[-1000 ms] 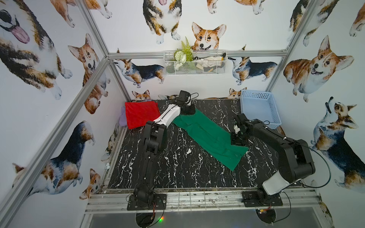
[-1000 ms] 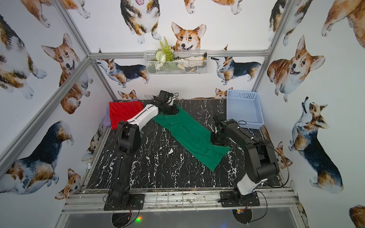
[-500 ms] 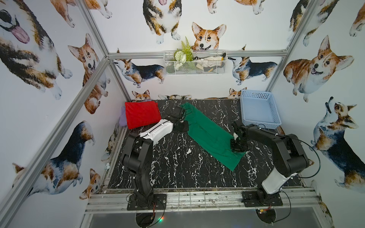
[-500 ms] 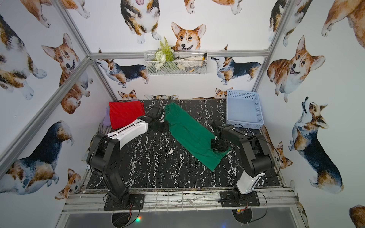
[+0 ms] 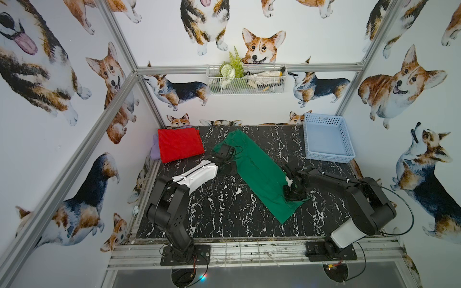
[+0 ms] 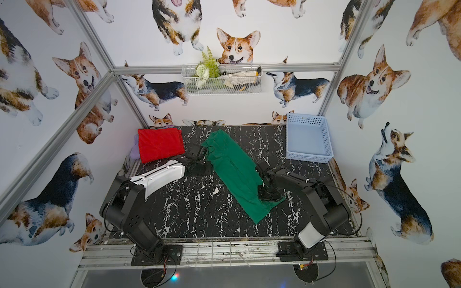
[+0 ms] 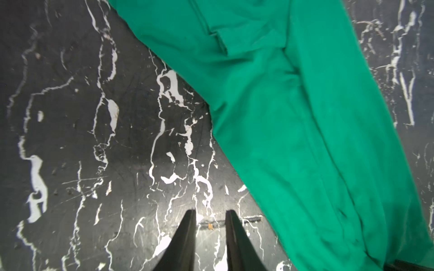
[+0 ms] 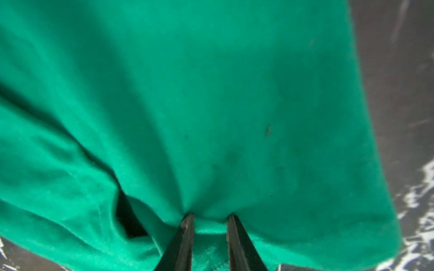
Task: Fold and stack t-shirts
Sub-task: Adjust the T-shirt at the center of the board.
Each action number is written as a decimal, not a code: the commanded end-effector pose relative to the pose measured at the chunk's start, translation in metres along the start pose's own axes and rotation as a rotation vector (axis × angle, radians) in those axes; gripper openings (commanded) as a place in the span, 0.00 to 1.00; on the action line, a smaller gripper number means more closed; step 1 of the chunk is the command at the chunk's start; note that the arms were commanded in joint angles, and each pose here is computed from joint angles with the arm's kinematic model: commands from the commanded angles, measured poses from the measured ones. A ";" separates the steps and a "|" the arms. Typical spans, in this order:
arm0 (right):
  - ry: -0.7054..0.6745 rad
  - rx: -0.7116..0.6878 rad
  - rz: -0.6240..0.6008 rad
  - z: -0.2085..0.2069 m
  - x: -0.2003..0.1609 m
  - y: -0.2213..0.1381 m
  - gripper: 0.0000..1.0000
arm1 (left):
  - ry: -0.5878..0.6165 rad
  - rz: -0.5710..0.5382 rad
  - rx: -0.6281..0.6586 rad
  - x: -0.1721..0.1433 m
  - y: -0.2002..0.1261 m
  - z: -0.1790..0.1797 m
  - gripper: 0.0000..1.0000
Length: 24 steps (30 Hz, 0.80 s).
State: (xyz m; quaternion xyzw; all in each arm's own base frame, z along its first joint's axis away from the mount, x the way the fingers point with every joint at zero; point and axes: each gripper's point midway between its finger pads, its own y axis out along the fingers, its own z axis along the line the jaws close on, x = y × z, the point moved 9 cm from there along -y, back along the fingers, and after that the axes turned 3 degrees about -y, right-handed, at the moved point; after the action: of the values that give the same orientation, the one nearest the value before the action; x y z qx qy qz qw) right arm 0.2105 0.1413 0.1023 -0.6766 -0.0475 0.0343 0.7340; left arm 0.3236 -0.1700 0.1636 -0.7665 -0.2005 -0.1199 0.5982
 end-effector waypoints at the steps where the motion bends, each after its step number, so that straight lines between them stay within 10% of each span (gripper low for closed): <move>1: 0.024 0.053 0.091 0.011 -0.022 0.009 0.31 | 0.006 -0.031 0.081 0.001 -0.004 0.007 0.29; 24: -0.020 0.074 0.072 0.038 -0.070 0.025 0.31 | 0.040 0.080 0.257 0.131 0.113 0.001 0.28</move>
State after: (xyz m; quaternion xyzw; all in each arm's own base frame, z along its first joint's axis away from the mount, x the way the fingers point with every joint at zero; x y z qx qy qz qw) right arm 0.1610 0.1788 0.0952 -0.6507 -0.1066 0.0013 0.7518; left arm 0.4982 -0.1761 0.1289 -0.6945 -0.2163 -0.1087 0.6776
